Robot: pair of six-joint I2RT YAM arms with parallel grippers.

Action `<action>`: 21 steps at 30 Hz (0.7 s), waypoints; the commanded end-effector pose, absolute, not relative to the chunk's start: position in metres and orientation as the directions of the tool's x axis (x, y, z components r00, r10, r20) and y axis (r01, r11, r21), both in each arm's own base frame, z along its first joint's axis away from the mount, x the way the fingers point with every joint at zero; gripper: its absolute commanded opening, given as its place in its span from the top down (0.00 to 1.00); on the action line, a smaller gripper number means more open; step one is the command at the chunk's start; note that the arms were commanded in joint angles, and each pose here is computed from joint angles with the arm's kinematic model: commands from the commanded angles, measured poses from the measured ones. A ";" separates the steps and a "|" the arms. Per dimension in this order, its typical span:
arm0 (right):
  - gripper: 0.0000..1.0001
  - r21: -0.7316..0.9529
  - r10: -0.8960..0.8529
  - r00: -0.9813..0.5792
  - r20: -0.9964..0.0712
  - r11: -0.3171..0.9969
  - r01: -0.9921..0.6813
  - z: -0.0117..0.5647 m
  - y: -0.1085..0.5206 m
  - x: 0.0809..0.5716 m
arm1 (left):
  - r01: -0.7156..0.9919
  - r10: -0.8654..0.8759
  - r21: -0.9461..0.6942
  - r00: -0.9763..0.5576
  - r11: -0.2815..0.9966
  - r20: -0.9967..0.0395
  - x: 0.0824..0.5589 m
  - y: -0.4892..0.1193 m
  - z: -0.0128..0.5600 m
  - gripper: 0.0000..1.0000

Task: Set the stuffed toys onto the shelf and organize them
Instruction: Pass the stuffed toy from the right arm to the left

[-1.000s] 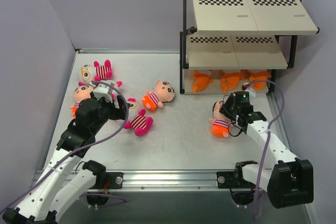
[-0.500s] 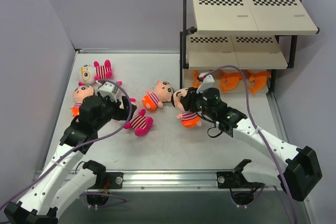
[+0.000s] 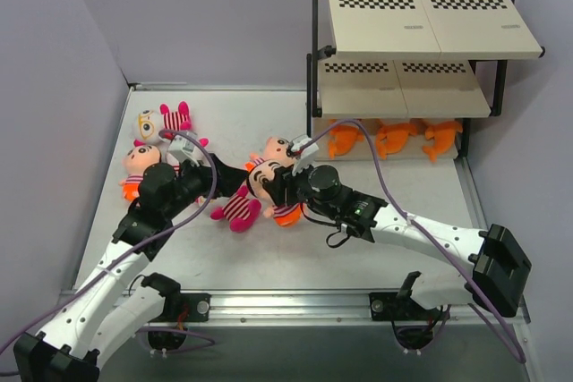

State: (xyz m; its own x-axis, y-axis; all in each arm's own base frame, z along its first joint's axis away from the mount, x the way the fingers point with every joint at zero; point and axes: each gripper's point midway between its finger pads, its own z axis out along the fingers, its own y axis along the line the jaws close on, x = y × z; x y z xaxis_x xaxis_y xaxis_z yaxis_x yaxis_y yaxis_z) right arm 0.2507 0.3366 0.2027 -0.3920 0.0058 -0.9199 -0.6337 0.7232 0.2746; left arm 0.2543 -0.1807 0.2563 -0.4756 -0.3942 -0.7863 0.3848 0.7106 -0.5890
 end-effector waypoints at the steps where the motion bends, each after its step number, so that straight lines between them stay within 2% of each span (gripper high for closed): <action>1: 0.57 0.285 0.119 -0.282 -0.952 0.685 -0.671 0.252 0.352 0.257 | 0.433 -0.480 -0.673 -0.478 0.600 -0.736 0.255 -0.198 0.281 0.15; 10: 0.54 0.311 0.176 -0.259 -0.950 0.626 -0.715 0.266 0.359 0.245 | 0.456 -0.528 -0.736 -0.513 0.501 -0.677 0.250 -0.217 0.274 0.16; 14: 0.52 0.311 0.173 -0.260 -0.950 0.606 -0.733 0.264 0.362 0.241 | 0.467 -0.528 -0.731 -0.506 0.497 -0.682 0.251 -0.220 0.276 0.23; 18: 0.48 0.316 0.173 -0.266 -0.948 0.583 -0.748 0.262 0.363 0.236 | 0.482 -0.537 -0.722 -0.482 0.497 -0.692 0.251 -0.218 0.282 0.44; 19: 0.46 0.315 0.172 -0.265 -0.949 0.583 -0.749 0.262 0.362 0.235 | 0.486 -0.537 -0.717 -0.475 0.500 -0.697 0.251 -0.217 0.283 0.56; 21: 0.41 0.314 0.168 -0.268 -0.949 0.591 -0.743 0.257 0.360 0.235 | 0.491 -0.539 -0.708 -0.460 0.508 -0.706 0.252 -0.216 0.285 0.71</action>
